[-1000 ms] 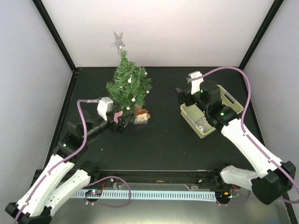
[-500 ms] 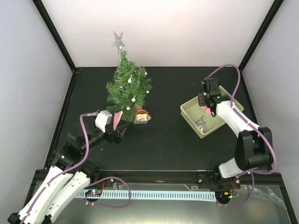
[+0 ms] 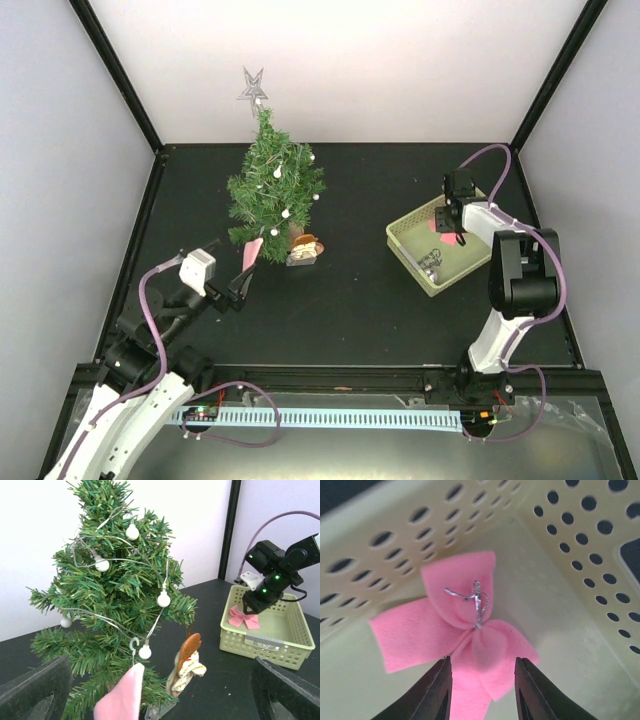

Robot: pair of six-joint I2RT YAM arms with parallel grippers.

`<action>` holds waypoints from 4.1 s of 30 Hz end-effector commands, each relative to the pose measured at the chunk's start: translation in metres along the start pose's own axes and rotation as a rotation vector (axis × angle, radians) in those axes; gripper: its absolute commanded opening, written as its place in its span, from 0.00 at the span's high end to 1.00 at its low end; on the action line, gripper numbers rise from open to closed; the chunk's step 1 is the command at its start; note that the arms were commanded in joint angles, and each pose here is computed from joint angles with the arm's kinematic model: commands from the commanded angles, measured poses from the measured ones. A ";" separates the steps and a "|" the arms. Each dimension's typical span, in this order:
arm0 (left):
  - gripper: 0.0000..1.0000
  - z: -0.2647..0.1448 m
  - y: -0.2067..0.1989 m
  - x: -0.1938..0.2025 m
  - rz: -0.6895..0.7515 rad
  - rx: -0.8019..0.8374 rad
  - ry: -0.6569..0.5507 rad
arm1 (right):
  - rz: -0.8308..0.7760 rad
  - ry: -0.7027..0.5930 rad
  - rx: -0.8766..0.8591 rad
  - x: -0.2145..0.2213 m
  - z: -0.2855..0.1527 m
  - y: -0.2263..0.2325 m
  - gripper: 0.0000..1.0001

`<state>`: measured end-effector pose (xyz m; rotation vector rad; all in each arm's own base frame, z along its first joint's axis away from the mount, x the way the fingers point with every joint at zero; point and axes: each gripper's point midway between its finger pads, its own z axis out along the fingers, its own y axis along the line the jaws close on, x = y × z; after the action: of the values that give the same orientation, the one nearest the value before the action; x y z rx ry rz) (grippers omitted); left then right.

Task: Decorate the small christmas tree
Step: Pick up the decoration item from the storage box, then place the decoration item on the Christmas tree.

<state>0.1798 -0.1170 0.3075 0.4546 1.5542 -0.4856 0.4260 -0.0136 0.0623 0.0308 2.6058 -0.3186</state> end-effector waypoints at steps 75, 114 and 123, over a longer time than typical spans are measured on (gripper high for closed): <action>0.51 -0.027 -0.113 -0.103 -0.700 0.879 -0.074 | -0.344 -0.706 -2.168 0.081 -0.580 0.185 0.97; 0.66 -0.042 -0.133 -0.147 -0.727 1.058 -0.186 | -0.393 -0.579 -2.301 0.091 -0.610 0.250 0.95; 0.71 -0.042 -0.132 -0.144 -0.736 1.049 -0.185 | -0.384 -0.560 -2.280 0.092 -0.600 0.256 0.94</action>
<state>0.0859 -0.2084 0.4380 0.5683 1.2177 -1.8884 0.0746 0.3699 0.4640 -1.0484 1.1108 2.0582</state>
